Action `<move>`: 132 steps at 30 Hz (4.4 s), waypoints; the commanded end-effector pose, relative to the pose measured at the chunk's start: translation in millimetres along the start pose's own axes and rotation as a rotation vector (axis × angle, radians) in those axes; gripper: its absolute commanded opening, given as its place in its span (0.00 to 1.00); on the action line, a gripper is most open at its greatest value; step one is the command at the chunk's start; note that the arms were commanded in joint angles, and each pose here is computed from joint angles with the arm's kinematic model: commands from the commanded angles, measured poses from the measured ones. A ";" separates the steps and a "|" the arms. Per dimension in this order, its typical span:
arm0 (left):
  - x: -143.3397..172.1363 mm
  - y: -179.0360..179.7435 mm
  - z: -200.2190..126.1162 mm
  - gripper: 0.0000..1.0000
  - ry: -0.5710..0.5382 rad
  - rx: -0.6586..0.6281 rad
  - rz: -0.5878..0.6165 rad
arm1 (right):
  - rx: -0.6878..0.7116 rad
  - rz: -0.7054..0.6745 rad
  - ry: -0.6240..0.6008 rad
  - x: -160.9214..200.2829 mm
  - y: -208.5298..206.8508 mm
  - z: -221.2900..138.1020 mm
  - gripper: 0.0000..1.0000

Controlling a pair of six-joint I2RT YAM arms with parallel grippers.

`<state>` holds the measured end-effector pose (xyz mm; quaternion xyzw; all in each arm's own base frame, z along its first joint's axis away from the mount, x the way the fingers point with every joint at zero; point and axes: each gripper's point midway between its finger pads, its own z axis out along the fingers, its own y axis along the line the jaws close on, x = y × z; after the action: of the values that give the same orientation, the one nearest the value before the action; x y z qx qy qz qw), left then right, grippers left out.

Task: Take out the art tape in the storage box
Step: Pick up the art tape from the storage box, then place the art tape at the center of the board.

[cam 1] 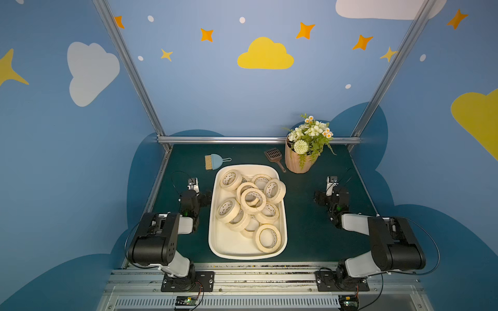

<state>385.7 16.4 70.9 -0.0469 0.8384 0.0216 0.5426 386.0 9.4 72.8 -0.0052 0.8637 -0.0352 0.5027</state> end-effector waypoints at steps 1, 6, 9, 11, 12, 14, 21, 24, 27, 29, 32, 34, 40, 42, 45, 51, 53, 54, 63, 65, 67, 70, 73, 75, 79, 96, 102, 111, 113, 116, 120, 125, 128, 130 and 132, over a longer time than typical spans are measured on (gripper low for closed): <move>-14.0 -1.5 -0.2 1.00 -0.032 0.002 0.008 | 0.000 0.000 -0.032 -15.9 -0.6 -1.5 0.98; -13.7 -1.4 0.0 1.00 -0.031 0.001 0.009 | 0.000 -0.001 -0.030 -14.9 -0.5 -1.5 0.98; -14.1 -2.1 0.1 1.00 -0.032 0.003 0.009 | 0.000 0.000 -0.030 -14.9 -0.6 -1.5 0.98; -13.5 -1.2 0.1 1.00 -0.030 0.000 0.009 | -0.001 0.000 -0.030 -14.8 -0.4 -1.4 0.98; -14.0 -1.6 0.1 1.00 -0.031 0.001 0.009 | -0.001 0.000 -0.031 -15.1 -0.3 -1.6 0.98; -13.9 -1.5 0.1 1.00 -0.031 0.001 0.009 | -0.001 -0.001 -0.030 -14.8 -0.3 -1.6 0.98; -13.5 -1.5 0.2 1.00 -0.030 0.000 0.010 | -0.001 0.001 -0.031 -15.1 -0.4 -1.4 0.98; -13.7 -1.4 0.2 1.00 -0.030 0.000 0.009 | -0.002 -0.001 -0.030 -15.0 0.0 -1.3 0.98; -13.9 -1.7 0.6 1.00 -0.029 0.004 0.008 | -0.002 0.000 -0.030 -15.3 -0.4 -1.0 0.98; -14.2 -1.7 0.7 1.00 -0.028 0.006 0.008 | -0.006 0.004 -0.026 -15.1 -0.8 -0.3 0.99; -13.0 -1.7 2.5 1.00 -0.015 0.017 -0.002 | -0.031 0.018 -0.019 -14.7 -1.0 0.4 0.98; -13.5 -1.0 1.7 1.00 -0.018 0.023 -0.005 | -0.032 0.017 -0.019 -14.6 -0.8 0.4 0.98; -37.9 14.6 -13.9 0.95 -0.004 -0.074 -0.036 | 0.046 0.055 -0.057 -57.6 -13.7 -24.5 0.98; -64.0 18.3 -30.9 0.94 -0.066 -0.108 -0.050 | 0.019 0.043 0.030 -79.0 -7.7 -44.9 0.98; -102.8 2.1 -54.7 0.91 -0.141 -0.075 -0.062 | 0.021 0.016 0.086 -95.6 5.6 -73.1 0.98; -158.7 -79.4 -102.3 0.91 -0.049 0.045 0.116 | -0.011 -0.036 0.269 -89.1 45.8 -120.7 0.98; -155.9 -110.2 -115.6 0.90 0.047 0.114 0.177 | -0.042 -0.084 0.313 -84.5 59.9 -131.3 0.98; -148.4 -125.0 -122.3 0.90 0.113 0.150 0.207 | -0.055 -0.104 0.341 -80.4 65.8 -137.1 0.98; -55.5 -196.2 -156.2 0.84 0.479 0.319 0.394 | -0.210 -0.179 0.487 -53.6 105.8 -180.1 0.98; -35.8 -199.2 -148.7 0.80 0.533 0.315 0.394 | -0.223 -0.188 0.486 -54.2 108.8 -186.4 0.98; -25.4 -203.1 -141.1 0.75 0.559 0.306 0.394 | -0.238 -0.191 0.487 -55.5 111.0 -192.5 0.98; -16.9 -208.0 -130.1 0.70 0.591 0.282 0.396 | -0.257 -0.195 0.479 -58.9 114.6 -200.8 0.98; -8.0 -214.2 -119.0 0.66 0.621 0.261 0.412 | -0.272 -0.210 0.476 -58.2 119.2 -205.3 0.98; -4.5 -213.2 -110.9 0.64 0.629 0.224 0.423 | -0.276 -0.219 0.481 -56.2 121.5 -206.7 0.98; 3.7 -216.1 -100.1 0.46 0.643 0.202 0.443 | -0.283 -0.234 0.500 -48.7 126.8 -205.0 0.97; -58.6 -230.5 -132.9 0.15 0.489 0.223 0.436 | -0.621 -0.151 0.486 -70.1 246.8 -226.8 0.80; -70.9 -240.0 -152.2 0.15 0.448 0.276 0.414 | -0.619 -0.102 0.480 -73.0 267.5 -207.7 0.78; -75.8 -254.1 -170.8 0.16 0.412 0.355 0.367 | -0.651 -0.026 0.508 -72.6 292.7 -188.9 0.44; -74.7 -257.0 -172.1 0.18 0.413 0.372 0.357 | -0.630 -0.017 0.510 -73.2 290.8 -186.2 0.21; -76.6 -262.5 -177.3 0.22 0.402 0.419 0.331 | -0.607 -0.014 0.501 -75.1 284.8 -183.0 0.00; -87.0 -272.9 -196.3 0.69 0.336 0.562 0.308 | -0.552 -0.017 0.482 -82.7 265.6 -178.3 0.00; -120.9 -261.1 -226.9 0.96 0.146 0.674 0.226 | -0.398 -0.016 0.508 -88.5 213.3 -172.6 0.00; -135.2 -233.3 -231.5 0.99 0.101 0.619 0.198 | -0.294 0.002 0.506 -95.0 166.7 -176.4 0.00; -135.1 -215.6 -222.9 0.99 0.112 0.564 0.187 | -0.234 0.032 0.497 -100.3 131.8 -180.8 0.00; -127.5 -198.9 -205.3 0.97 0.152 0.502 0.171 | -0.140 0.082 0.521 -99.4 85.2 -182.6 0.00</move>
<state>259.6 -209.1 295.6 0.1745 0.8388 -0.1754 0.4849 292.8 165.7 222.1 -0.0352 0.9616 0.0897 0.2571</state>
